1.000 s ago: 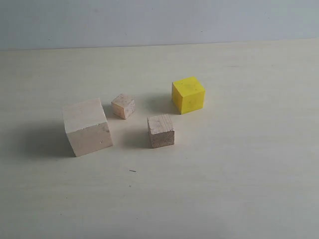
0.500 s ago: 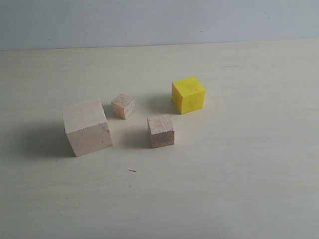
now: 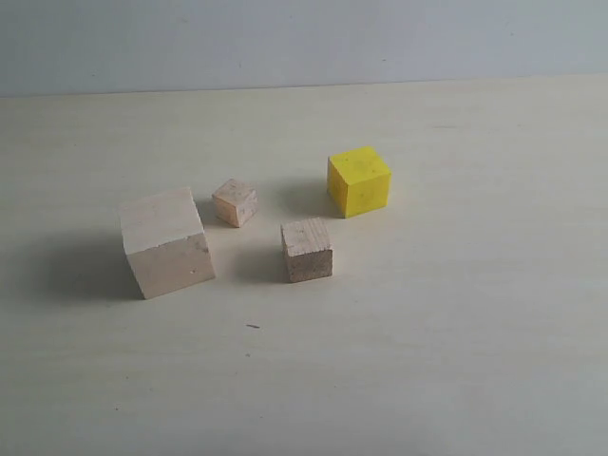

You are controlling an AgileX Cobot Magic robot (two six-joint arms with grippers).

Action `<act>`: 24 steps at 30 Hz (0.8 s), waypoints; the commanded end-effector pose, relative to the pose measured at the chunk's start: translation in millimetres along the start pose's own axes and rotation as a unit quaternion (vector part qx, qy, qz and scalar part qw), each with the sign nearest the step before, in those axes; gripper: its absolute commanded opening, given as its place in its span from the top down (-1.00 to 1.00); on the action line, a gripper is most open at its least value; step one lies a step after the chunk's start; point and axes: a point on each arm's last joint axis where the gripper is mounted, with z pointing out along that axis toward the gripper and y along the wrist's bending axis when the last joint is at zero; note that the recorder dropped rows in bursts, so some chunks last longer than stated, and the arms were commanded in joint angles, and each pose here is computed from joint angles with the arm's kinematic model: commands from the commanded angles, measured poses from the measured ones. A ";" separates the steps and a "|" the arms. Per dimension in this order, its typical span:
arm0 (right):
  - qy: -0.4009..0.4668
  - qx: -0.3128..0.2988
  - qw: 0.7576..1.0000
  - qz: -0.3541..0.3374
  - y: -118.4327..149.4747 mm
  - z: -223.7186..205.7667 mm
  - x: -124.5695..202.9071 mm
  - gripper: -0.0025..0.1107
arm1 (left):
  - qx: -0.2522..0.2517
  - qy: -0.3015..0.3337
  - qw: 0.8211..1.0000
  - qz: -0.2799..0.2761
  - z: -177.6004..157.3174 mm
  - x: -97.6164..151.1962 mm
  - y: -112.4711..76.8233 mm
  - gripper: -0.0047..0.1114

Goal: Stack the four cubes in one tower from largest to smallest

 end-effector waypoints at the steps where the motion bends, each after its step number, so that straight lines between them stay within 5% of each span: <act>1: -0.003 0.002 1.000 0.000 -0.2 0.0 0.8 0.96 | 0.002 -0.004 1.000 -0.001 -0.2 0.1 -0.1 0.92; 9: -0.011 0.003 1.000 0.000 -0.4 -0.1 -0.7 0.96 | 0.001 -0.013 1.000 0.002 -0.2 -1.4 0.1 0.92; 15: -0.196 0.023 0.980 0.028 -4.9 -7.1 -33.5 0.96 | -0.006 -0.106 0.994 0.002 -2.2 -18.3 1.2 0.92; 24: -0.231 0.029 0.972 0.028 -6.1 -9.9 -39.5 0.96 | -0.006 -0.111 0.994 0.002 -2.4 -19.1 1.3 0.92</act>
